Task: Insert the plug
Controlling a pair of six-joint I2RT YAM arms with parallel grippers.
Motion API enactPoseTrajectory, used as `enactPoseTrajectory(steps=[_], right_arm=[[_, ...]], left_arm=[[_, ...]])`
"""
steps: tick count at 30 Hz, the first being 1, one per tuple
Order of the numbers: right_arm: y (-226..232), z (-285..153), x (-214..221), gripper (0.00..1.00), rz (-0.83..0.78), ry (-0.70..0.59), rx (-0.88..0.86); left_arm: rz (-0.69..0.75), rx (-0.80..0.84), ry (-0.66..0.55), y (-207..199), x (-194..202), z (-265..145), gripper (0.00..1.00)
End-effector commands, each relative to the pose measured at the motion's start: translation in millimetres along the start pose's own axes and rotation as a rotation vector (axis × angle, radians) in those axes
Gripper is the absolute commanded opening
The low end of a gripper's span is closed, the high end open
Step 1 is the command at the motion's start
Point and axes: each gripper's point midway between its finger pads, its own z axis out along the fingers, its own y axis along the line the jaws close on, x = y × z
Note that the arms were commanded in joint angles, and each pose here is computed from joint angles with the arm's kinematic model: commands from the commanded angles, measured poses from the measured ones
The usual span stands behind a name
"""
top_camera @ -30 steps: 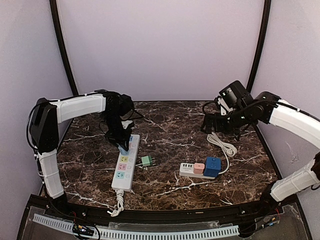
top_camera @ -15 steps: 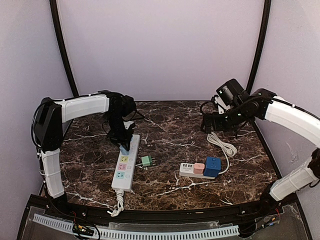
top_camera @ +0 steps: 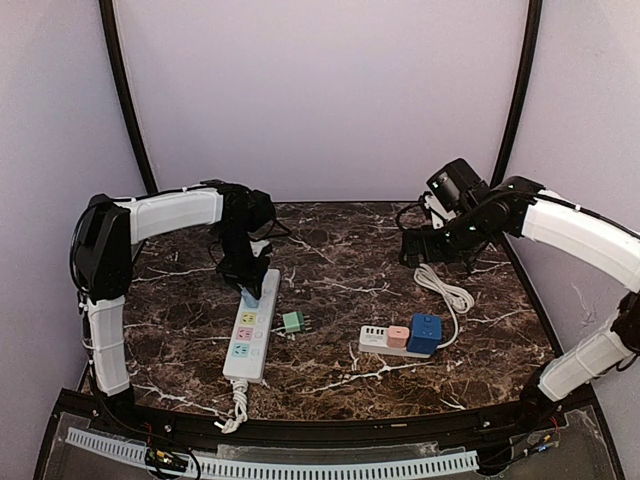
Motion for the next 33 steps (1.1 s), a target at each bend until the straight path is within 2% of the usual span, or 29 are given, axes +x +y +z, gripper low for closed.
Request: enactPoseTrajectory(steps=[1,13,33], right_arm=[[0.0,-3.4,-9.6,0.99,0.005,-0.021,0.001],[1.8,0.6,-11.1,0.99,0.034,-0.018,-0.005],[1.0,-0.1,-7.2,0.99,0.071,-0.016,-0.011]], left_arm=[[-0.027,-0.028,0.015,8.4,0.2,-0.9,0.01],[-0.054,-0.061,0.062,15.0,9.2,-0.1,0.01],[-0.227,-0.108,0.090,20.5,6.9,11.5,0.01]])
